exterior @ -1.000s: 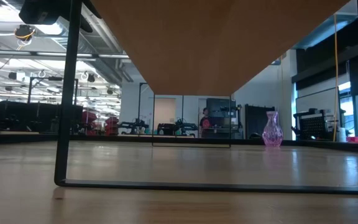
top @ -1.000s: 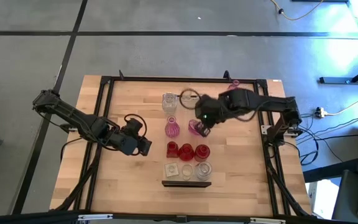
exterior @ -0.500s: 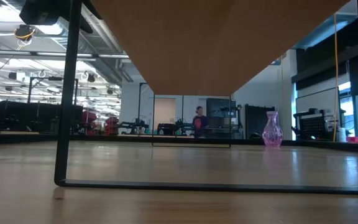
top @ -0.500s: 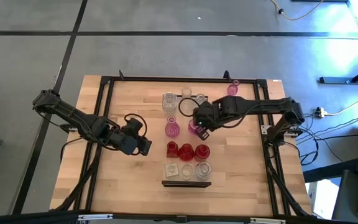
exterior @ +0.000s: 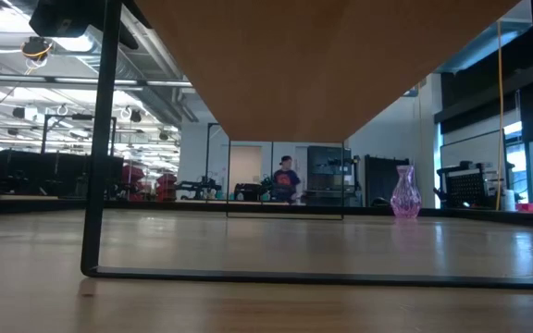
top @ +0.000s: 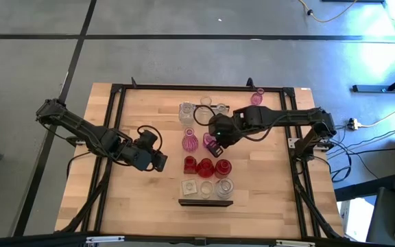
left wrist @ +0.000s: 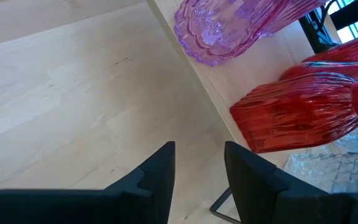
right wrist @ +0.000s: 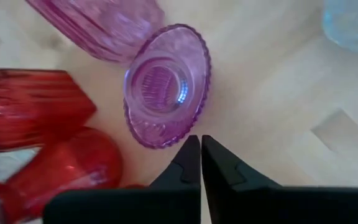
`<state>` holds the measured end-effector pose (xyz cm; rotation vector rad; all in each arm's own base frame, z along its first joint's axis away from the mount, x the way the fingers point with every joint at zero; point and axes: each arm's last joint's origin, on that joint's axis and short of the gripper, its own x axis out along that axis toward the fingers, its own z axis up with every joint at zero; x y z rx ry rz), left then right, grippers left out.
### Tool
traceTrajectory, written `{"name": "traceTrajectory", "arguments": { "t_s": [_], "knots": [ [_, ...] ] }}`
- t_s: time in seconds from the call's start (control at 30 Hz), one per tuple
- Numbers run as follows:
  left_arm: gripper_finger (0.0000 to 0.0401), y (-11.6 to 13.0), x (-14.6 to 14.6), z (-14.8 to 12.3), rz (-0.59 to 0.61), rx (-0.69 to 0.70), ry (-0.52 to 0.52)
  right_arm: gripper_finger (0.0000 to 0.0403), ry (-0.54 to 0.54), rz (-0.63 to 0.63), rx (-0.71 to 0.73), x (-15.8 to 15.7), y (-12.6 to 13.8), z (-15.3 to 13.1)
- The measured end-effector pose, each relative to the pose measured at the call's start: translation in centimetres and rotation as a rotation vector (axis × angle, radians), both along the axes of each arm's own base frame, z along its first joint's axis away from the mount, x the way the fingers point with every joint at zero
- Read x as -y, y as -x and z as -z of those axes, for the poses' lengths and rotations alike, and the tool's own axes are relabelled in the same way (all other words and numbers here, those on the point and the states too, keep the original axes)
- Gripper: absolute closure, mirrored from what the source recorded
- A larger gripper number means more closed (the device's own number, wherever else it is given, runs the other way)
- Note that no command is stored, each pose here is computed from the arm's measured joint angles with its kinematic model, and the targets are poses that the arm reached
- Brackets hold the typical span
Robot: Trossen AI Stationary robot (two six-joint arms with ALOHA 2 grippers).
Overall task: Sort vases onto shelf
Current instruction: Put the pink vase on the shelf aligned with the other pink vase, then adjust the transparent vase on top of the shelf
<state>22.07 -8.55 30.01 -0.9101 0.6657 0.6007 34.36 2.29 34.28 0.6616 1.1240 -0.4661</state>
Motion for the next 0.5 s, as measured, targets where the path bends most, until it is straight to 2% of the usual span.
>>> {"name": "traceTrajectory", "arguments": {
  "t_s": [0.3, 0.5],
  "knots": [
    [0.0269, 0.0, 0.0, 0.0, 0.0, 0.0, 0.0, 0.0402, -0.006, -0.002, 0.035, 0.0, -0.3, -0.1],
    [0.0269, 0.0, -0.2, 0.0, -0.046, 0.015, -0.045, 0.0402, 0.06, 0.031, 0.007, 0.3, 0.8, -0.7]
  ]
}}
